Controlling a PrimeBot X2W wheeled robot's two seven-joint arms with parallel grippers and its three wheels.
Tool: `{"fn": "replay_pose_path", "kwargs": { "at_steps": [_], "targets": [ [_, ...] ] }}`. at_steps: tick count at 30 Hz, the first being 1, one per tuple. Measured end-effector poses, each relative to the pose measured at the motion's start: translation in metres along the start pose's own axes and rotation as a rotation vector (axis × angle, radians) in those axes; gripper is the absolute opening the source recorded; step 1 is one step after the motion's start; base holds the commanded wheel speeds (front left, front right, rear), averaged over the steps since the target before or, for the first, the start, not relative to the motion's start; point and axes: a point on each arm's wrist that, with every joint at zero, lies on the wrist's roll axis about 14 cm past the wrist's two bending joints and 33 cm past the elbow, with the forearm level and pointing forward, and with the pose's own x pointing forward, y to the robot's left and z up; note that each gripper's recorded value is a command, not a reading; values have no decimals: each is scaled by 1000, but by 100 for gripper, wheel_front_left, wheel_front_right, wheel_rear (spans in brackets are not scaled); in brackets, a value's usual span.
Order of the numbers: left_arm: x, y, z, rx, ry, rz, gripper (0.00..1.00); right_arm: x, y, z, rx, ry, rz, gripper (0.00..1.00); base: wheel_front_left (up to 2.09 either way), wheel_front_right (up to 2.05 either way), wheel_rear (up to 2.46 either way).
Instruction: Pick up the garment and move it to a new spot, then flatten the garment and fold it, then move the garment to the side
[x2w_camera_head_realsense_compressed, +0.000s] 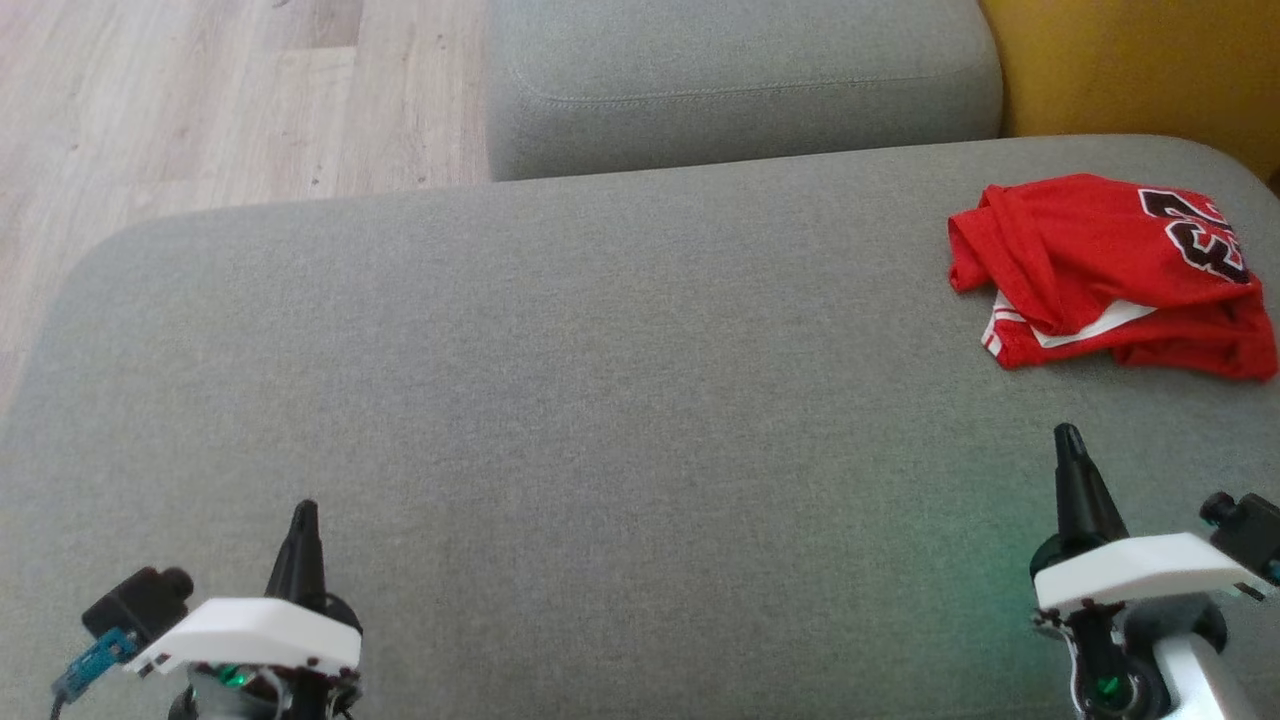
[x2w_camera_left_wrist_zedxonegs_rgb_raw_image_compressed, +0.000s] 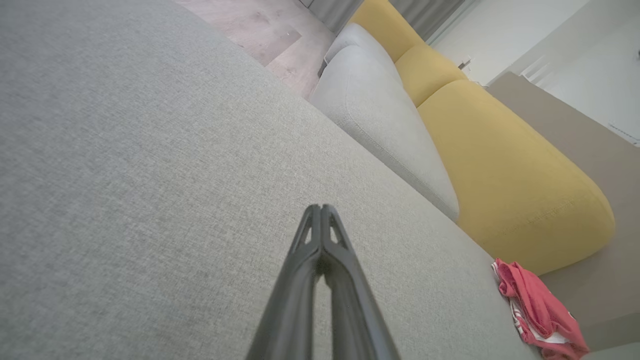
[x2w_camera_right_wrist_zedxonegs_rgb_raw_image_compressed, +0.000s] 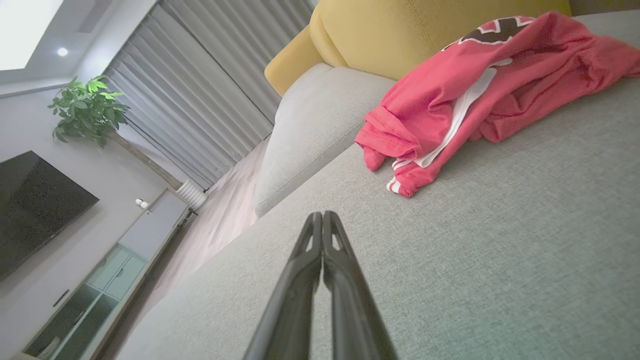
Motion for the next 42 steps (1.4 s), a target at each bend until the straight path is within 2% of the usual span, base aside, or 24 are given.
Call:
{"fn": "replay_pose_path", "kwargs": {
  "at_steps": [42],
  "targets": [
    [8,-2,13,-488,9,-19,0,4,-6,12,508,-44,-32,0,0,0,0]
  ]
}}
